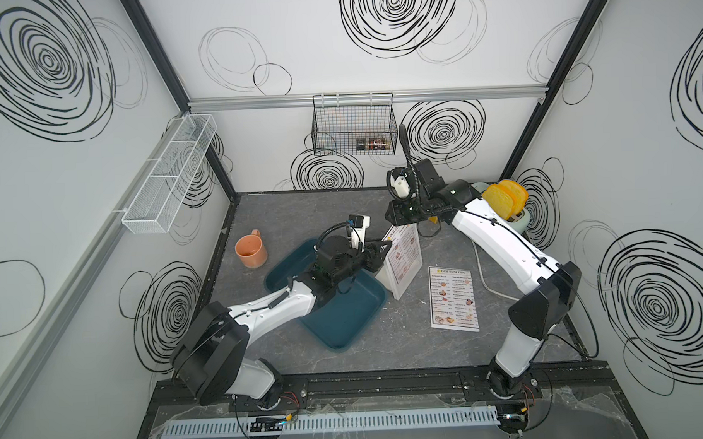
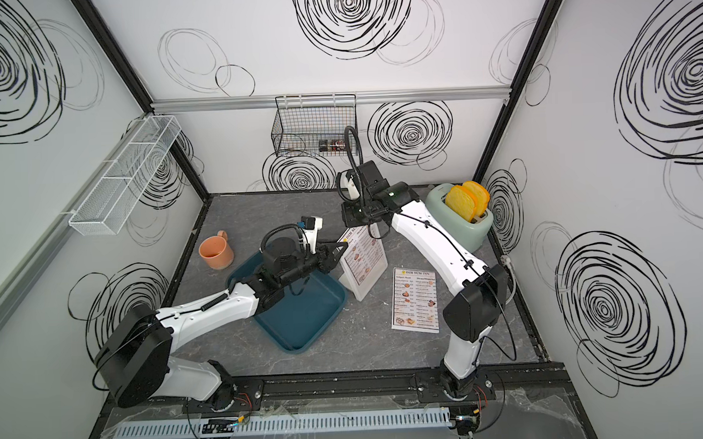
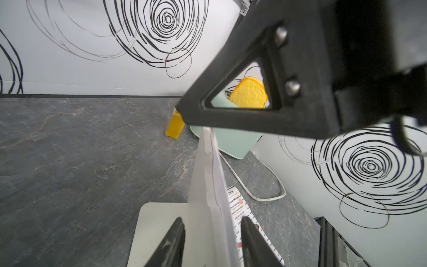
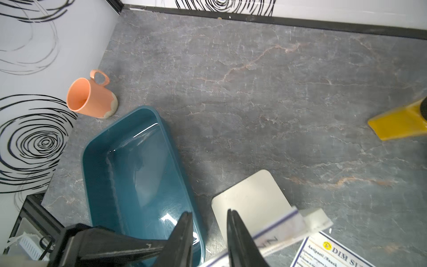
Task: Replace the menus in the menu holders
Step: Insert the menu into the menu holder.
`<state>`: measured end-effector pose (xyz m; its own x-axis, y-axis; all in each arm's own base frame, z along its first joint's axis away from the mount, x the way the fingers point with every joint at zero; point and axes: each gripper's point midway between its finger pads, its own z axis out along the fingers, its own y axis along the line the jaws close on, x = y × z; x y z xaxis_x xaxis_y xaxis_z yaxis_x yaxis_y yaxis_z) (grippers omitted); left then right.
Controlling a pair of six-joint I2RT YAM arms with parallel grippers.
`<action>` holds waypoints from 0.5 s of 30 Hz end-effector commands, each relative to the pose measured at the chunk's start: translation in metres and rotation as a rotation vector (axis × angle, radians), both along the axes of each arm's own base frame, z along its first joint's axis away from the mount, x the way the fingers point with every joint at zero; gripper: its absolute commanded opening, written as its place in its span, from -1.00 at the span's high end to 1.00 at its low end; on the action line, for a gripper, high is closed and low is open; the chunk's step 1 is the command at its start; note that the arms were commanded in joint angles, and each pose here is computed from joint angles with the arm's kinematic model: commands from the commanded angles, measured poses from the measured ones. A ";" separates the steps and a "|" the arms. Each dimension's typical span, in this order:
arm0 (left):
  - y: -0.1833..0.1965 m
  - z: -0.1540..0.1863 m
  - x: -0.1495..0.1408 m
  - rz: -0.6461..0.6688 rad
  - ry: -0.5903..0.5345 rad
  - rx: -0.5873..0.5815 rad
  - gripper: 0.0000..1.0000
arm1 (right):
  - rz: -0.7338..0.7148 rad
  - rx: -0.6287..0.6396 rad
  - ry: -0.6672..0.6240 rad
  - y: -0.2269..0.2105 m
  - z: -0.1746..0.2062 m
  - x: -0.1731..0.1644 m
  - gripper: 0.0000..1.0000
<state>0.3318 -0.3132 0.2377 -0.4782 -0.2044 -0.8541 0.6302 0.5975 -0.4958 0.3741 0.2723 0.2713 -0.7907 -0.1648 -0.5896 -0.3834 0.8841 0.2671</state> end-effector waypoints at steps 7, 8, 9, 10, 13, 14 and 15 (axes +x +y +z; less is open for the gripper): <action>-0.017 0.026 -0.001 -0.058 -0.118 0.006 0.03 | -0.061 -0.085 0.044 -0.032 -0.018 -0.011 0.44; -0.018 0.024 -0.001 -0.054 -0.123 0.013 -0.06 | -0.065 -0.086 0.049 -0.035 -0.022 -0.011 0.44; -0.018 0.016 -0.002 -0.049 -0.103 0.041 -0.23 | -0.066 -0.086 0.055 -0.037 -0.025 -0.012 0.44; -0.016 0.014 -0.001 -0.031 -0.100 0.055 -0.36 | -0.067 -0.084 0.062 -0.038 -0.028 -0.013 0.44; -0.012 0.007 -0.002 0.002 -0.110 0.104 -0.61 | -0.076 -0.078 0.103 -0.044 -0.039 -0.017 0.44; -0.012 0.004 -0.004 0.000 -0.108 0.124 -0.62 | -0.079 -0.071 0.123 -0.045 -0.042 -0.019 0.44; -0.012 -0.001 -0.007 -0.006 -0.105 0.146 -0.63 | -0.081 -0.062 0.139 -0.045 -0.043 -0.020 0.44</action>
